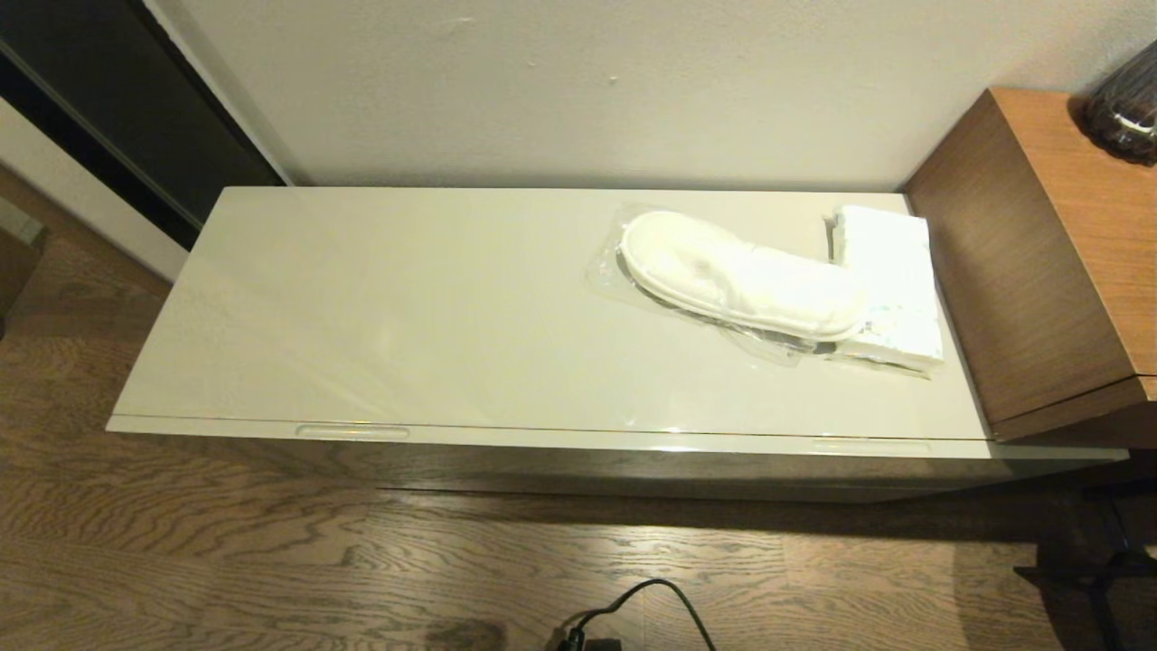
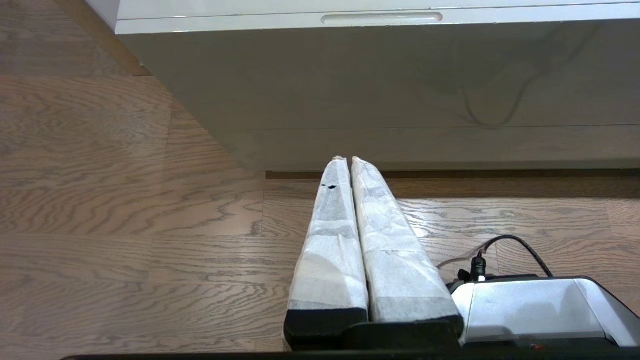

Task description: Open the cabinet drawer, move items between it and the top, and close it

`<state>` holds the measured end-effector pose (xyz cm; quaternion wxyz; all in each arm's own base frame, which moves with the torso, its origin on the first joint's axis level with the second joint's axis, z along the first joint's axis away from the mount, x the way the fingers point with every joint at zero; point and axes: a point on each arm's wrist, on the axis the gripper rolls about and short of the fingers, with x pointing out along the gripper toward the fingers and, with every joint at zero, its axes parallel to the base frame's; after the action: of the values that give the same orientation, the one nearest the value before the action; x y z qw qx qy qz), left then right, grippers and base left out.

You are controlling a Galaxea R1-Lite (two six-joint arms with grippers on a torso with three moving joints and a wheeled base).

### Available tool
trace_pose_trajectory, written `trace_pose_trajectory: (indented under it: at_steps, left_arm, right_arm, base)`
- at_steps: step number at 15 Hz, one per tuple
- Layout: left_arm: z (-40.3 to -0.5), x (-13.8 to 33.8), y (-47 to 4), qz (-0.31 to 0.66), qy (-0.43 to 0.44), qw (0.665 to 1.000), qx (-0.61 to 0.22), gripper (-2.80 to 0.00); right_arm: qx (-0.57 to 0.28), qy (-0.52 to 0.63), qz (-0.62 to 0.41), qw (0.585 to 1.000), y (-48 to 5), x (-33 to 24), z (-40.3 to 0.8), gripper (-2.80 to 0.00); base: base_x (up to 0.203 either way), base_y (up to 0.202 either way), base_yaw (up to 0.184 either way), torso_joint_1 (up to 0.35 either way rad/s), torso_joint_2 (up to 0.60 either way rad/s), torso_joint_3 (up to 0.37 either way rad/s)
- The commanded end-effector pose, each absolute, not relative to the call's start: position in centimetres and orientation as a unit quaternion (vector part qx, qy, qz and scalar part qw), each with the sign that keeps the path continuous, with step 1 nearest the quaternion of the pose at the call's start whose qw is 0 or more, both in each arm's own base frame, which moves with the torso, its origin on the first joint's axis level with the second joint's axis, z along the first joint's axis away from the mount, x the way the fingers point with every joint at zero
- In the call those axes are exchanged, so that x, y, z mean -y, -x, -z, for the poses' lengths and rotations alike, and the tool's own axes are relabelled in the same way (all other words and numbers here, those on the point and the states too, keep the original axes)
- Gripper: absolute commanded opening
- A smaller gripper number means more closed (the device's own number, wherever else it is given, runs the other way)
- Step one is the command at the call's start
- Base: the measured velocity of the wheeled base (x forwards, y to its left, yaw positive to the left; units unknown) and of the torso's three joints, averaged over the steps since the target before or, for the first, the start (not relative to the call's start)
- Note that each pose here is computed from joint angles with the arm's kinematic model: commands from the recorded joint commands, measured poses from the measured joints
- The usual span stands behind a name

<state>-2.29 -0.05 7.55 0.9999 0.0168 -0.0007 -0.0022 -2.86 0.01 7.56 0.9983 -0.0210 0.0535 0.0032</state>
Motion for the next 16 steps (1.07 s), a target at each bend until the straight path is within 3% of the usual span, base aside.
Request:
trace_pose_trajectory:
  at_steps: [1,16]
  left_arm:
    - [-7.58,0.05,2.29,0.002,-0.017,1.0,0.001,-2.8]
    - [-7.55,0.05,2.28,0.002,-0.017,1.0,0.0,-2.8]
  right_arm:
    - [-0.056,0.02,-0.003,0.998,2.84,-0.01,-7.51,-2.8]
    - [-0.054,0.02,-0.006,0.998,2.87,-0.02,-7.59,-2.8]
  base:
    - [0.0,0.0,0.0,0.0,0.0,0.0]
    - [0.0,0.0,0.0,0.0,0.0,0.0]
